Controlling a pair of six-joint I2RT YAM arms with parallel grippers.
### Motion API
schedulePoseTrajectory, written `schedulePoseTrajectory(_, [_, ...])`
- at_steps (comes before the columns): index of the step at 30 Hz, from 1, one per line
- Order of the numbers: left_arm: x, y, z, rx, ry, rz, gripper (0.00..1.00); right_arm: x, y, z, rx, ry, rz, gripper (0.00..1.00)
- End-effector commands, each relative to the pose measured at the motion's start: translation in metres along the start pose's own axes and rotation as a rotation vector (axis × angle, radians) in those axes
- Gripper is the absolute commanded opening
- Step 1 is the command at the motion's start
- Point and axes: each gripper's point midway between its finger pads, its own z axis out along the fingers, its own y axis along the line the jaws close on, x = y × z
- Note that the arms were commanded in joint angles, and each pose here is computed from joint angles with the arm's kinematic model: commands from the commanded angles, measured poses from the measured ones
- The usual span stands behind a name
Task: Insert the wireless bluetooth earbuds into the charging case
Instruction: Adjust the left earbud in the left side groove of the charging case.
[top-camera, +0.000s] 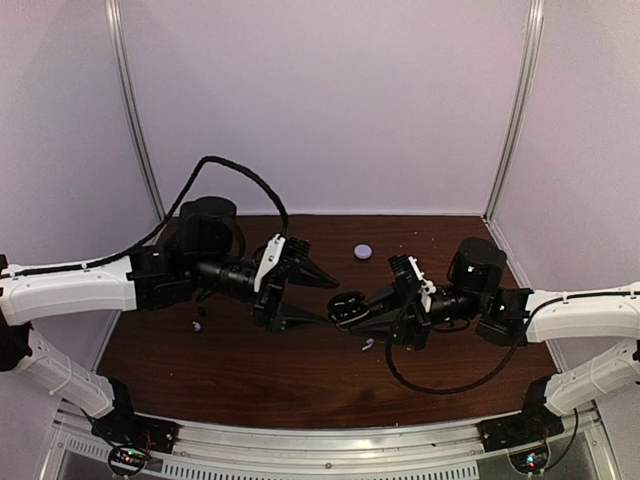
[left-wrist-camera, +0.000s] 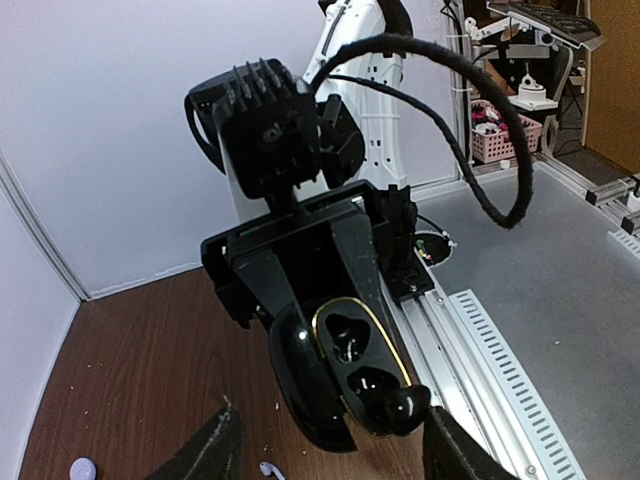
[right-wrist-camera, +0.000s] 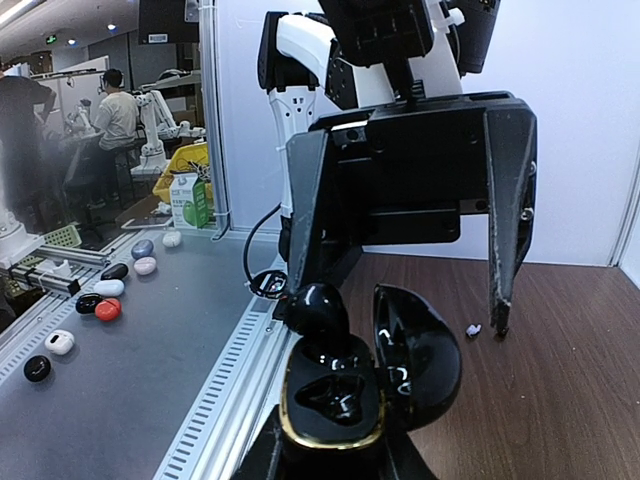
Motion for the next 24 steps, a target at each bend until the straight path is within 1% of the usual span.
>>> schedulePoseTrajectory(1, [-0.019, 0.019, 0.003, -0.058, -0.049, 0.009, 0.62, -0.014, 0.004, 0.004, -0.020, -0.027, -0.037, 0.00])
schedulePoseTrajectory(13, [-0.010, 0.026, 0.009, -0.080, -0.021, -0.045, 0.62, -0.017, 0.006, 0.003, -0.014, -0.034, -0.048, 0.00])
schedulePoseTrajectory(19, [0.000, 0.034, 0.015, -0.097, 0.022, -0.098, 0.62, -0.018, 0.006, 0.002, -0.010, -0.036, -0.049, 0.00])
schedulePoseTrajectory(24, [0.001, 0.032, 0.014, -0.094, 0.025, -0.092, 0.62, -0.023, 0.007, 0.000, 0.001, -0.048, -0.062, 0.00])
